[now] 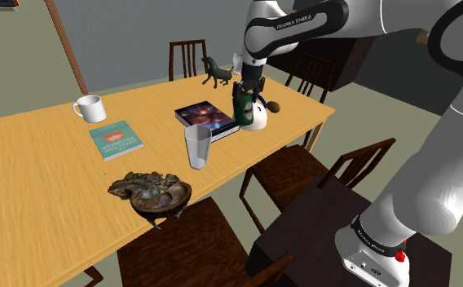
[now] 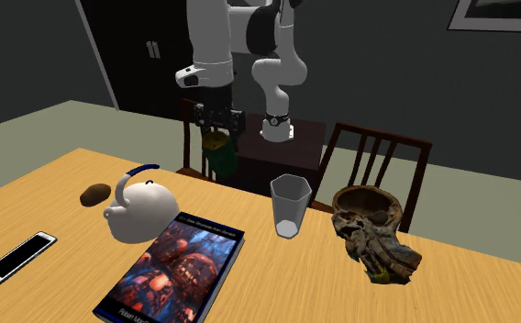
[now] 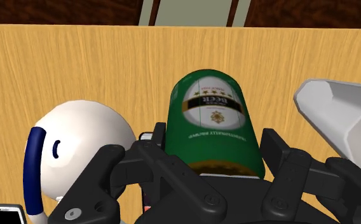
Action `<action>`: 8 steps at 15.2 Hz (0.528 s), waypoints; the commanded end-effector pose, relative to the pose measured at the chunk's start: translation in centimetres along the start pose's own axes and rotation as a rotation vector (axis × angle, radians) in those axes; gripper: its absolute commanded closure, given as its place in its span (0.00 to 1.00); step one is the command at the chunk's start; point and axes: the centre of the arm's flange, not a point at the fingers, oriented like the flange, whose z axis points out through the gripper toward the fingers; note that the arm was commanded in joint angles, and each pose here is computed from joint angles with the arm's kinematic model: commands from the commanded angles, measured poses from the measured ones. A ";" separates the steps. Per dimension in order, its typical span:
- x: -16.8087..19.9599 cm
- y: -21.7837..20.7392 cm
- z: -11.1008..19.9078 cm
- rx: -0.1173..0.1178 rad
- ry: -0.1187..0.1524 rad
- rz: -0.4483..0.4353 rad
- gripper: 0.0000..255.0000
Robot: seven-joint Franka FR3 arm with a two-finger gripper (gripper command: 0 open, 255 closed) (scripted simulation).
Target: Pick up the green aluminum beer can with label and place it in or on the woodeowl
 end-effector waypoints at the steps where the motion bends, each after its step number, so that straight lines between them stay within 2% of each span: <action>1: -0.1 0.0 -1.1 0.000 0.000 0.000 1.00; 8: -1.0 -9.2 -1.9 0.000 0.000 0.000 1.00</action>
